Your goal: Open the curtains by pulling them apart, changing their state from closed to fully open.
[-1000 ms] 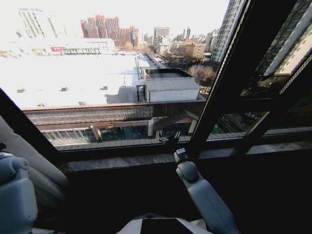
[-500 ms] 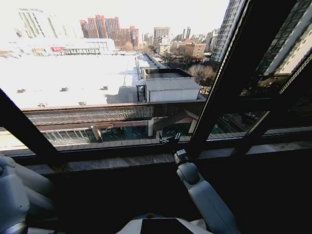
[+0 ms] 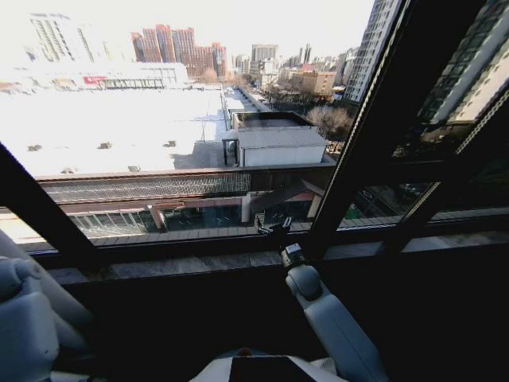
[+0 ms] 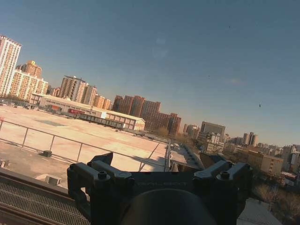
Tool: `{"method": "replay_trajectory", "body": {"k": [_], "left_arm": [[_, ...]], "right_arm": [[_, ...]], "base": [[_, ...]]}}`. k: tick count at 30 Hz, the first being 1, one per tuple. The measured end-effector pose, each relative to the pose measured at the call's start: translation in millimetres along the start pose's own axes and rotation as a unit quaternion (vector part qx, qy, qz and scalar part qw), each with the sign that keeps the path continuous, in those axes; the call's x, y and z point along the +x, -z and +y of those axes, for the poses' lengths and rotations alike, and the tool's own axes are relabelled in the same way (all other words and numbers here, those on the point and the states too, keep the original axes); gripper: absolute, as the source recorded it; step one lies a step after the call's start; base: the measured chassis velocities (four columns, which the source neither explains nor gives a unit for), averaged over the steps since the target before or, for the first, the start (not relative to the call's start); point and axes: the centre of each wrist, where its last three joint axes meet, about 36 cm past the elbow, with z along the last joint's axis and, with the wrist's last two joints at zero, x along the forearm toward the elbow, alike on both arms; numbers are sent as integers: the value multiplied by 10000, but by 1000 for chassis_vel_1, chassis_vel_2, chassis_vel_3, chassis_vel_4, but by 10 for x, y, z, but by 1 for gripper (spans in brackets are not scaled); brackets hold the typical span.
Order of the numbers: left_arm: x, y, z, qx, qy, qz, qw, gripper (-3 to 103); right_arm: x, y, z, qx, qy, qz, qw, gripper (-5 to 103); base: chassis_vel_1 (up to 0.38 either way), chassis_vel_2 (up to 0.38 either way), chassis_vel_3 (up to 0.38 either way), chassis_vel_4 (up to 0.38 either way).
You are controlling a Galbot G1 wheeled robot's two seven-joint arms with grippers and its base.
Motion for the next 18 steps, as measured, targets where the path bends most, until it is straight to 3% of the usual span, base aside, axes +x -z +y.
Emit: {"method": "replay_trajectory", "body": {"k": [1, 2, 5, 7, 8, 9, 10, 11, 15, 16, 18], "left_arm": [[110, 13, -43, 16, -263, -40, 9996, 40], [110, 13, -43, 16, -263, -40, 9996, 40], [571, 0, -170, 19, -1053, -145, 9943, 56], [676, -2, -182, 24, -1241, -166, 9921, 61], [810, -6, -189, 22, -1506, -183, 9884, 61], [967, -15, -190, 7, -1828, -197, 9830, 72], [1081, -21, -189, -9, -2083, -203, 9778, 72], [1081, -21, -189, -9, -2083, -203, 9778, 72], [1457, 4, -218, 11, -2911, -261, 9563, 93], [1457, 4, -218, 11, -2911, -261, 9563, 93], [1598, 3, -241, 6, -3170, -280, 9480, 99]], "right_arm": [[-1, 0, -2, -2, -5, 0, 10000, 100], [-1, 0, -2, -2, -5, 0, 10000, 100], [5, 21, 5, -36, -29, -16, 10000, 100], [9, 24, 5, -43, -35, -10, 10000, 100], [16, 28, 2, -59, -45, 1, 10000, 100], [25, 24, -8, -97, -68, 26, 9999, 100], [34, 20, -17, -123, -88, 45, 9999, 100], [34, 20, -17, -123, -88, 45, 9999, 100], [65, 9, -59, -144, -167, 85, 9997, 100], [65, 9, -59, -144, -167, 85, 9997, 100], [79, 4, -90, -140, -213, 95, 9996, 100]], "base": [[0, 0, 0, 0], [0, 0, 0, 0], [0, 0, 0, 0], [0, 0, 0, 0], [0, 0, 0, 0], [0, 0, 0, 0], [0, 0, 0, 0], [0, 0, 0, 0], [0, 0, 0, 0], [0, 0, 0, 0], [0, 0, 0, 0]]}}
